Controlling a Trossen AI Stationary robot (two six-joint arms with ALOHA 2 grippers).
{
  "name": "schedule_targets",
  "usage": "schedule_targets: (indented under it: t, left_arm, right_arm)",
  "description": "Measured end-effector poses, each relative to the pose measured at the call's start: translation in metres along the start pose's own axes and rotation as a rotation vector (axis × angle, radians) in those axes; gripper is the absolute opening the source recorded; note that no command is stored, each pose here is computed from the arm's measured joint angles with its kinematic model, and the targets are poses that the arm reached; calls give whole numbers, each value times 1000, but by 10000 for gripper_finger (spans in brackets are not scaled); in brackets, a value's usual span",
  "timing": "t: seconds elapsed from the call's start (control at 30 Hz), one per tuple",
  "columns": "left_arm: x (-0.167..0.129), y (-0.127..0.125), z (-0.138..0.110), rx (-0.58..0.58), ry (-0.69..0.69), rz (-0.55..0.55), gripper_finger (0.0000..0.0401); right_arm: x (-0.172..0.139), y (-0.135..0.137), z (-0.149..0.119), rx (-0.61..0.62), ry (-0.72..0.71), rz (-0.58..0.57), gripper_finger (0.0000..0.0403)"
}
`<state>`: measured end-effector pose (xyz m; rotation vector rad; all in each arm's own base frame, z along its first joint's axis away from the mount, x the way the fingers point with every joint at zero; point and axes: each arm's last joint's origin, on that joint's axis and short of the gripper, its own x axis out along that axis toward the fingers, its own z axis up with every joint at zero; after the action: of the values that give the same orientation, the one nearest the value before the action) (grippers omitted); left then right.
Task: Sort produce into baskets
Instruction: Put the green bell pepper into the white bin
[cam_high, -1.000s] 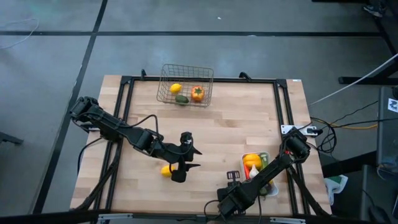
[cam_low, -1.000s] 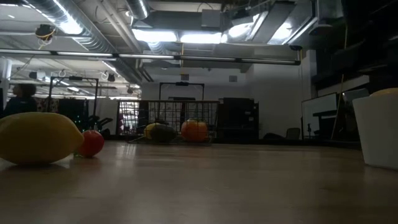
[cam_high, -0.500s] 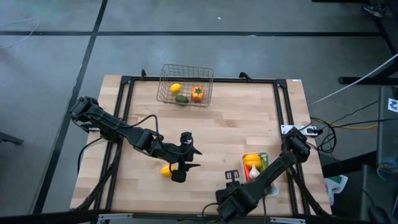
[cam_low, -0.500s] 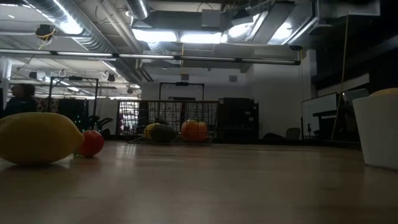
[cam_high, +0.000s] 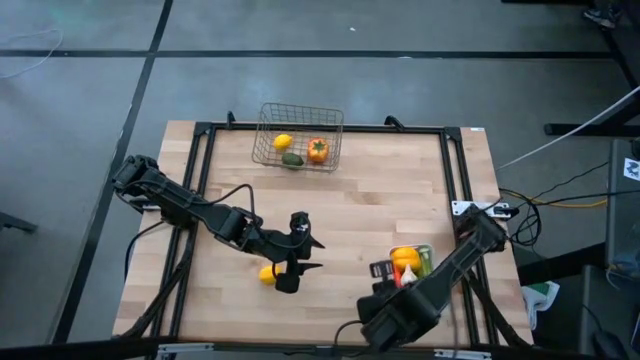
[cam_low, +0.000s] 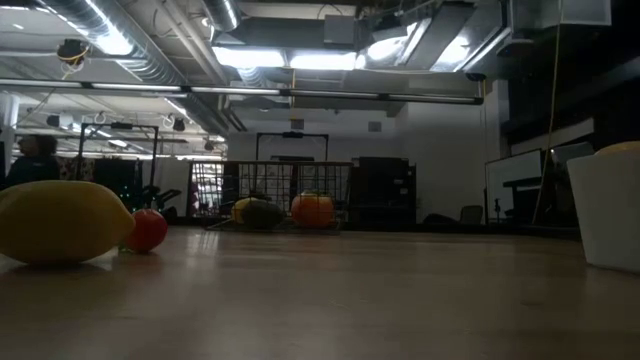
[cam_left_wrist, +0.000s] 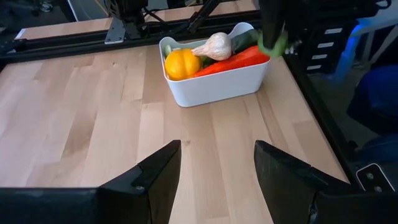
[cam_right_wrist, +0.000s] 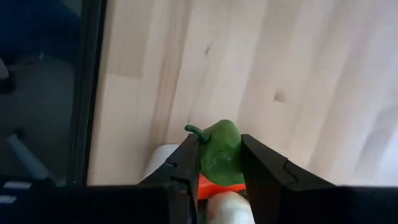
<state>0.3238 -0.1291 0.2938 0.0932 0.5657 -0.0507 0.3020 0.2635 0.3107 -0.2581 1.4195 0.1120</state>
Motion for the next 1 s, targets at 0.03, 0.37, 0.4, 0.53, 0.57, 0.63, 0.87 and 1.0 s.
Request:
schedule_targets:
  t: [0.03,0.37,0.4,0.53,0.57,0.63,0.87,1.0]
  left_arm:
    - [0,0,0,0,0,0,200]
    - [2,6,1,-16,1,15,200]
    - [2,7,1,-18,1,17,200]
    - [3,10,1,-23,2,25,200]
    - [3,10,1,-24,2,27,200]
    - [3,11,1,-25,2,29,200]
    - [3,11,1,-26,2,29,200]
    - [3,11,1,-27,2,29,200]
  right_arm:
    - [-7,-3,-3,2,-26,-8,92]
    - [-40,-48,-74,169,-81,-101,92]
    - [-38,-52,-82,198,-73,-107,92]
    - [-22,-63,-111,309,-38,-83,92]
    - [-19,-65,-116,327,-41,-64,92]
    - [-12,-68,-124,353,-54,-33,92]
    - [19,-69,-147,379,38,3,92]
    - [39,-59,-156,349,75,21,92]
